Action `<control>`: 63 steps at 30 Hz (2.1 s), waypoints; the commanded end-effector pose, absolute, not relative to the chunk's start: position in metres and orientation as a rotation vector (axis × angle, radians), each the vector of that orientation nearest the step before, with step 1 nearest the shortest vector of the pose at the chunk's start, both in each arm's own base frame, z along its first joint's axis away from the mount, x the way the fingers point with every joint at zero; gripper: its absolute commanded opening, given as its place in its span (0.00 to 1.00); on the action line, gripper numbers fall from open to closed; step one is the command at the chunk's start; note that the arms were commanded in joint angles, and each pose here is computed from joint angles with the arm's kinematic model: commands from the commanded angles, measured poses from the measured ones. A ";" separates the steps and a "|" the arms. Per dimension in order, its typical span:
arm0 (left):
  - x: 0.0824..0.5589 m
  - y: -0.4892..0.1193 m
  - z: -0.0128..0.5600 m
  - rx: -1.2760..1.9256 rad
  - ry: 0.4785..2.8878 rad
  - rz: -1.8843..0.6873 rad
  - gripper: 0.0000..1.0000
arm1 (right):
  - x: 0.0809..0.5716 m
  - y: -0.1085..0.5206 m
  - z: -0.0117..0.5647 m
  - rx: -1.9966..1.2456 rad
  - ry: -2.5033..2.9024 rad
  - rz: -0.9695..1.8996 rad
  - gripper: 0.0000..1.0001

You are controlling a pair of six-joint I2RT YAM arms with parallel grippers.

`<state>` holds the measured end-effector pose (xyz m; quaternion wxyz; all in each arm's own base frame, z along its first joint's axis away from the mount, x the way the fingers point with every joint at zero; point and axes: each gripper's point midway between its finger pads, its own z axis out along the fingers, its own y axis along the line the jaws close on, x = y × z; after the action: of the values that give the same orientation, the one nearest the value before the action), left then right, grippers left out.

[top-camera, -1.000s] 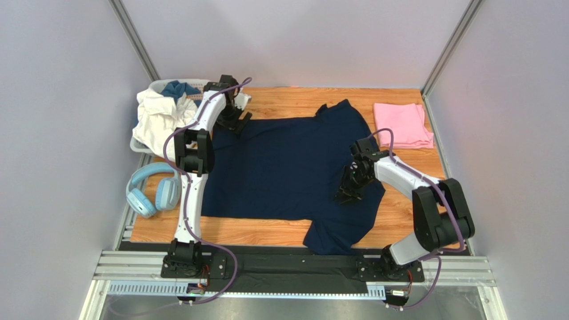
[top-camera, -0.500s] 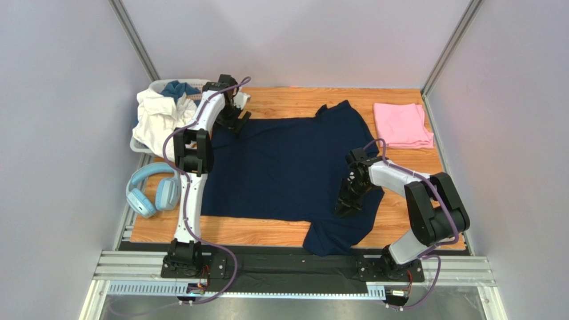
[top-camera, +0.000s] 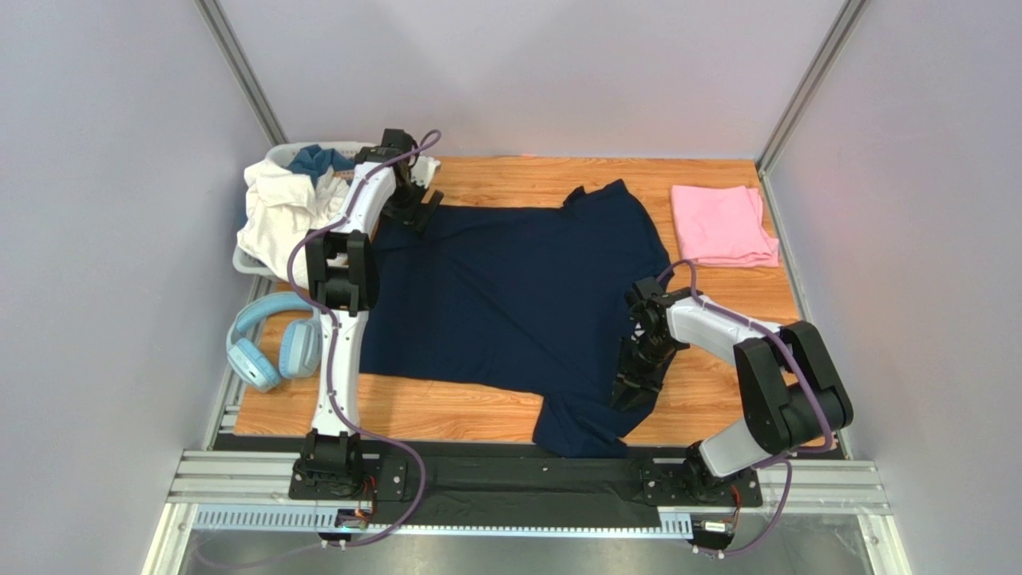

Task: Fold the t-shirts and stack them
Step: Flatten out the tshirt

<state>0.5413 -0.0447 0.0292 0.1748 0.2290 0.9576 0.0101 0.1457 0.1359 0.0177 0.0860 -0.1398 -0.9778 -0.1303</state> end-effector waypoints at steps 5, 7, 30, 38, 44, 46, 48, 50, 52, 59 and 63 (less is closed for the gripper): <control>0.586 -0.035 0.054 0.605 2.544 0.088 0.93 | 0.147 0.134 0.027 -0.405 -2.949 -0.391 0.32; 0.582 -0.036 0.054 0.590 2.556 0.071 0.93 | 0.149 0.135 0.029 -0.406 -2.955 -0.397 0.32; 0.591 -0.048 0.058 0.453 2.517 -0.163 0.95 | 0.136 0.141 0.019 -0.468 -2.899 -0.446 0.31; 0.567 -0.054 0.046 0.460 2.590 -0.287 0.94 | 0.136 0.140 0.016 -0.468 -2.903 -0.445 0.31; 0.564 -0.037 0.021 0.481 2.668 -0.125 0.93 | 0.137 0.141 0.015 -0.470 -2.902 -0.453 0.31; 0.568 -0.023 0.014 0.495 2.675 0.029 0.92 | 0.137 0.142 0.014 -0.471 -2.899 -0.459 0.31; 0.572 -0.028 0.015 0.509 2.663 0.065 0.92 | 0.135 0.142 0.012 -0.472 -2.888 -0.456 0.31; 0.584 -0.025 0.023 0.513 2.606 0.185 0.92 | 0.133 0.142 0.011 -0.477 -2.881 -0.455 0.31; 0.594 -0.025 0.031 0.539 2.556 0.273 0.93 | 0.132 0.142 0.011 -0.481 -2.878 -0.458 0.31; 0.620 -0.040 0.048 0.610 2.427 0.408 0.94 | 0.125 0.141 0.010 -0.494 -2.869 -0.460 0.31; 0.629 -0.036 0.051 0.605 2.393 0.447 0.97 | 0.122 0.139 0.009 -0.501 -2.867 -0.453 0.31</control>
<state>0.6097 -0.0512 0.0436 0.2875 0.2298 0.9211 0.1273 0.1220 0.1416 0.0135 0.1120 -0.1670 -0.9668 -0.1578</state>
